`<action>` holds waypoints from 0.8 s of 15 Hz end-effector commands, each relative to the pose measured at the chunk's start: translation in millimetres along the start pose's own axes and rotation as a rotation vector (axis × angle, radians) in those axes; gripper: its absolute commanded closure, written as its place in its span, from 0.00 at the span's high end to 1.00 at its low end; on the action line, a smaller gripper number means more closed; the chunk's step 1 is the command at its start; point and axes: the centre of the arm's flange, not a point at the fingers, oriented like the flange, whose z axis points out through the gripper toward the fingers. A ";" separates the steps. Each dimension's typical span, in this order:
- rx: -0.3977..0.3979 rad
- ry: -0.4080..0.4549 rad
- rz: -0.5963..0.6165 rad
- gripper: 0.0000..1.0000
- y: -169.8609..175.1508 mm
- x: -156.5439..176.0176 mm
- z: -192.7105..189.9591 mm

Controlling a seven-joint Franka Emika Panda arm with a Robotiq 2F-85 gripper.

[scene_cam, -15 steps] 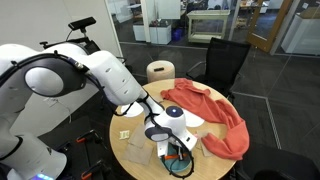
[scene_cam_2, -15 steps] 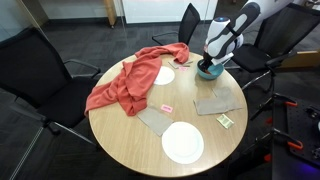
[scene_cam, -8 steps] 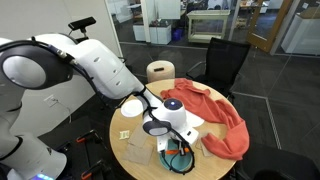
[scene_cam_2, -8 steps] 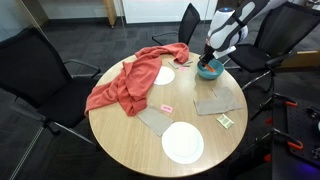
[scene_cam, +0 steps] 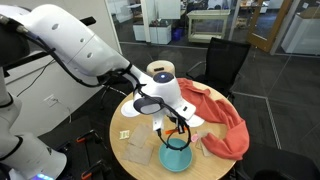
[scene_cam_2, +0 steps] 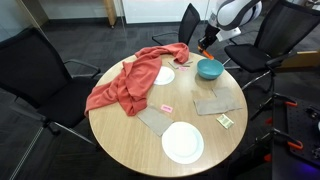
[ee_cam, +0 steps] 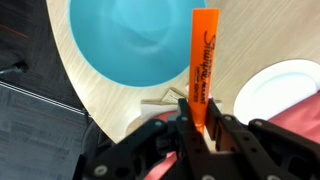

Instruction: Move orange object from the blue bowl and place it on the table

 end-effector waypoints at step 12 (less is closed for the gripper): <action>0.111 -0.068 -0.102 0.05 -196.6 -61.0 31.2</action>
